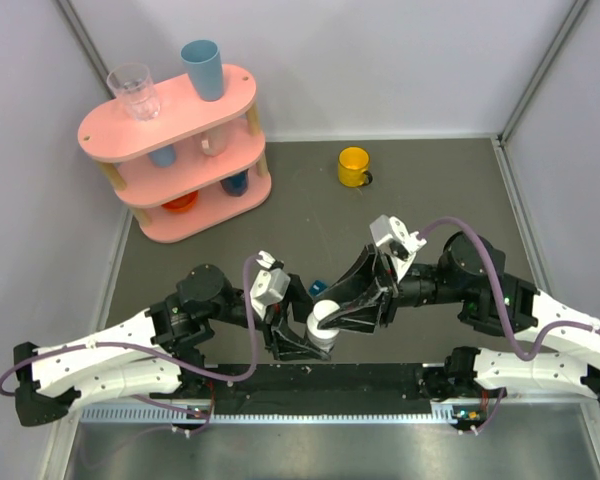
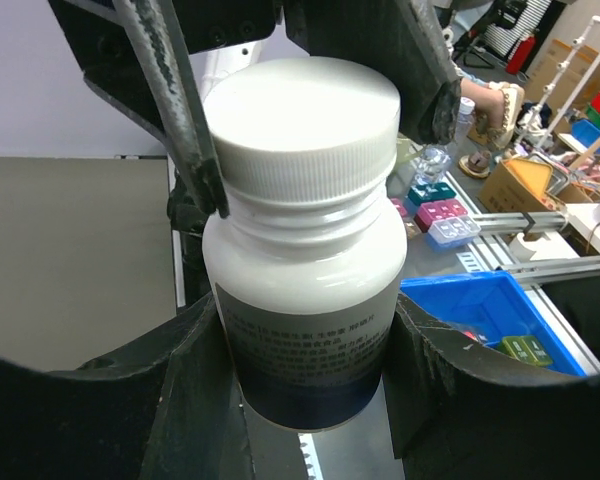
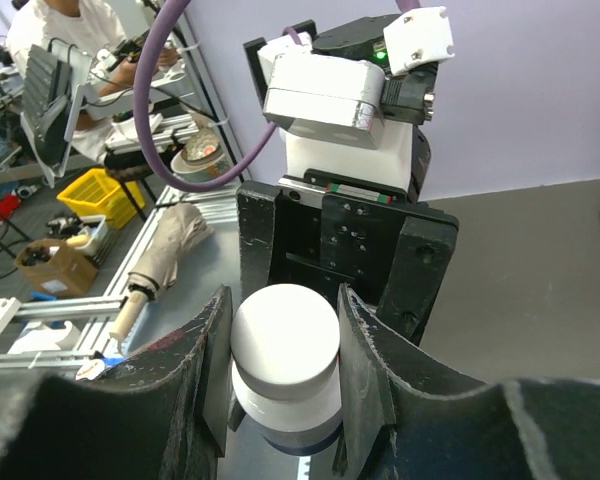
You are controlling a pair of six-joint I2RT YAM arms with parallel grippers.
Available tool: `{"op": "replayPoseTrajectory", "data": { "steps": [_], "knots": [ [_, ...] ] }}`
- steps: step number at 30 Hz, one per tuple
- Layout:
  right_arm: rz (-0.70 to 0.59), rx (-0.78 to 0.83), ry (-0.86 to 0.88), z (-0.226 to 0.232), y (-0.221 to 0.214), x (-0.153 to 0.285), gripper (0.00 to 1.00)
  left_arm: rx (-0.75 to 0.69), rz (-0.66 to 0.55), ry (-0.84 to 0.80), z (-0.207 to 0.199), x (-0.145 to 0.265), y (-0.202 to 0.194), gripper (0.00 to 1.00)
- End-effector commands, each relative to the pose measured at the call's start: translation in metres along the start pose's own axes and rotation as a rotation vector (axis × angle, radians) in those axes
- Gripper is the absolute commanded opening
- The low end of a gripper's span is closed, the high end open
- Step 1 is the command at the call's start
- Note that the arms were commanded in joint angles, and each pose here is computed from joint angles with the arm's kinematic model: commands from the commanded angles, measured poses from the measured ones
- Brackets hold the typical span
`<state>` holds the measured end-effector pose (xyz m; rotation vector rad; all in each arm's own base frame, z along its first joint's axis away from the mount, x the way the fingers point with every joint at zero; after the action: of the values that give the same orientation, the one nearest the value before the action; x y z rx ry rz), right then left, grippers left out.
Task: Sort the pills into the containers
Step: Unscrew the lid of the pill bottle.
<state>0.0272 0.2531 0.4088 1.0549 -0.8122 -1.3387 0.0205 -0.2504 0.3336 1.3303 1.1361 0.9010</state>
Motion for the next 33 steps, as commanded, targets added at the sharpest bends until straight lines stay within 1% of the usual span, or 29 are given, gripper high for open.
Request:
{"op": "replayPoseTrajectory", "data": {
  "steps": [1, 9, 14, 23, 26, 27, 29, 30, 31, 32, 33],
  "knots": [
    [-0.022, 0.032, 0.160, 0.021, 0.006, 0.000, 0.00, -0.061, -0.061, -0.042, -0.002, -0.004, 0.020, 0.00],
    [-0.044, 0.042, 0.194, 0.025, 0.012, -0.002, 0.00, -0.063, -0.059, -0.051, -0.002, -0.005, 0.020, 0.00],
    [-0.063, 0.050, 0.185, 0.026, 0.016, -0.001, 0.00, -0.056, -0.050, -0.052, -0.001, -0.006, 0.016, 0.00],
    [-0.175, 0.064, 0.071, 0.023, 0.034, 0.012, 0.00, -0.044, -0.028, -0.027, 0.001, -0.004, 0.008, 0.00],
    [-0.214, 0.046, -0.016, 0.016, 0.038, 0.019, 0.00, -0.036, -0.010, 0.000, 0.003, -0.002, 0.005, 0.00],
    [-0.246, 0.036, -0.088, 0.009, 0.042, 0.022, 0.00, -0.034, -0.003, 0.015, 0.005, -0.002, 0.003, 0.00],
    [-0.240, 0.005, -0.202, -0.004, 0.037, 0.027, 0.00, -0.020, 0.026, 0.087, 0.013, 0.000, -0.003, 0.00],
    [-0.276, -0.009, -0.310, -0.014, 0.039, 0.034, 0.00, -0.016, 0.038, 0.114, 0.016, 0.001, -0.006, 0.00],
    [-0.281, -0.026, -0.372, -0.021, 0.038, 0.038, 0.00, -0.012, 0.048, 0.136, 0.018, 0.003, -0.008, 0.00],
    [-0.257, -0.042, -0.435, -0.028, 0.031, 0.042, 0.00, -0.016, 0.056, 0.185, 0.023, 0.004, -0.009, 0.00],
    [-0.276, -0.050, -0.521, -0.037, 0.031, 0.048, 0.00, -0.006, 0.078, 0.212, 0.026, 0.006, -0.013, 0.00]
  ]
}}
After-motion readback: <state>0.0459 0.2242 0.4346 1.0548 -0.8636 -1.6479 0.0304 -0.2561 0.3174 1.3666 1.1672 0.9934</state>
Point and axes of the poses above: each gripper's point midway between its finger pads, its own x axis back along the fingers, its own z axis along the line the jaws close on, y = z × x, the point moved 6 cm from there along x, back along the fingers, and after that the axes turned 7 degrees about -x, right-handed, at the moved point
